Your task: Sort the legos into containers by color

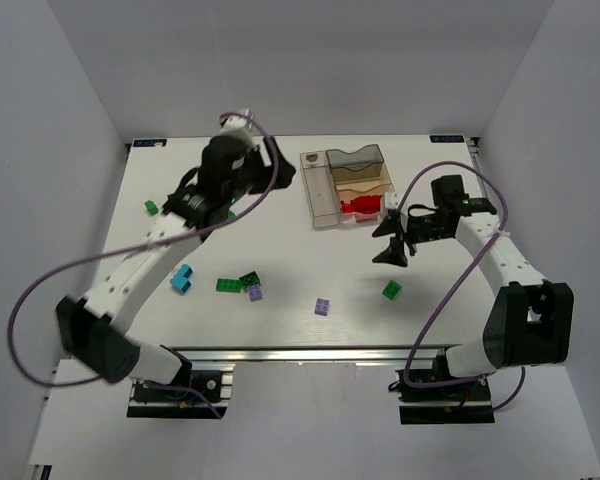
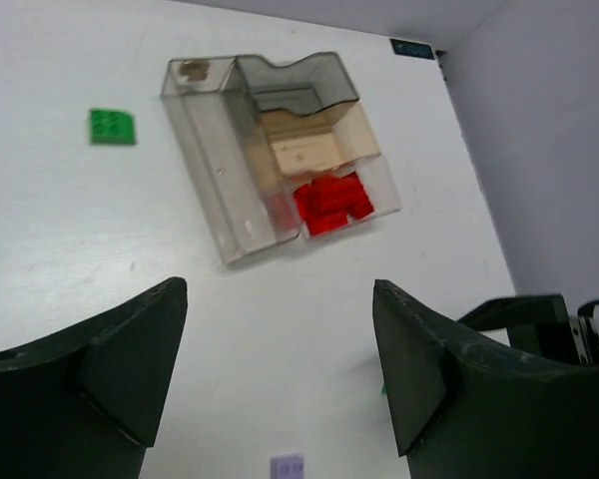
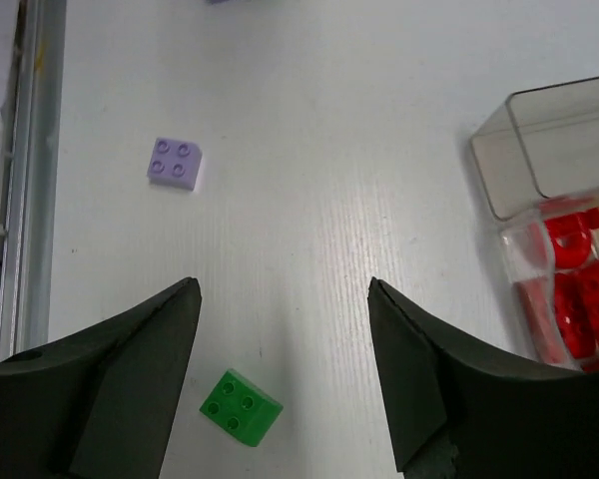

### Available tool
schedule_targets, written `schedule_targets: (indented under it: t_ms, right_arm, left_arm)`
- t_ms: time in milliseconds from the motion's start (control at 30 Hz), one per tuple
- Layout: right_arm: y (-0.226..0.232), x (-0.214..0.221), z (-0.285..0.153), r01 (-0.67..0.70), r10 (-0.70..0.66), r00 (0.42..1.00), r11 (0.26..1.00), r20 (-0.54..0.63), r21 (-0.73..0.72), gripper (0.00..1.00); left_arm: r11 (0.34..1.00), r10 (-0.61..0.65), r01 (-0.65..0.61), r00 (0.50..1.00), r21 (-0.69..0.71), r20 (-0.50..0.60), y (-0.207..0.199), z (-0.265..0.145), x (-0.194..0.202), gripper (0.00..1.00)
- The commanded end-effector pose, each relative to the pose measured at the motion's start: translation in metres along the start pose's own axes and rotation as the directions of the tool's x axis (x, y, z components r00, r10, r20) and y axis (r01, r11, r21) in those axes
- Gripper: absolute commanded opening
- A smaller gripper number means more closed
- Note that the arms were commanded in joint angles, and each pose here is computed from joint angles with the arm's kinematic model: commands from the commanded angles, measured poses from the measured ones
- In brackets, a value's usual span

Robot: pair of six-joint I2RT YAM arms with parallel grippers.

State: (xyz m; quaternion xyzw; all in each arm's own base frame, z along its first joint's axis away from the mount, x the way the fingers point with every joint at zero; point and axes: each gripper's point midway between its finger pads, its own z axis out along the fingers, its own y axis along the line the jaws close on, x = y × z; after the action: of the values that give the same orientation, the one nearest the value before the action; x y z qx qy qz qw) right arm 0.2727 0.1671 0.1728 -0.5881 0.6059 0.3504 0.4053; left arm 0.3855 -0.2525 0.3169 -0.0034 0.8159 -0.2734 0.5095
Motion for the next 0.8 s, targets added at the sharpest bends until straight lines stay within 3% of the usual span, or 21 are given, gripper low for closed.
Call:
schedule_targets:
  t_ms: [0, 33, 267, 533, 767]
  right_arm:
    - [0.022, 0.019, 0.006, 0.100, -0.108, 0.990, 0.991, -0.087, -0.094, 0.74]
    - [0.026, 0.026, 0.008, 0.136, -0.150, 0.981, 0.984, -0.124, -0.114, 0.75]
    - [0.057, 0.072, 0.008, 0.315, -0.381, 0.904, 0.901, -0.196, -0.299, 0.79]
    - [0.059, 0.114, 0.005, 0.343, -0.500, 0.820, 0.818, -0.277, -0.461, 0.78]
    - [0.045, 0.140, -0.002, 0.371, -0.586, 0.730, 0.773, -0.353, -0.515, 0.78]
  left_arm:
    - [0.992, 0.022, -0.031, 0.997, -0.123, -0.074, 0.042, -0.035, 0.047, 0.85]
    - [0.986, -0.002, -0.017, 0.993, -0.164, -0.115, 0.060, -0.041, 0.073, 0.86]
    - [0.968, -0.108, 0.079, 0.988, -0.237, -0.112, 0.092, -0.085, 0.115, 0.87]
    - [0.953, -0.134, 0.082, 0.978, -0.292, -0.162, 0.113, -0.106, 0.148, 0.87]
    - [0.935, -0.187, 0.123, 0.968, -0.332, -0.167, 0.126, -0.118, 0.166, 0.88]
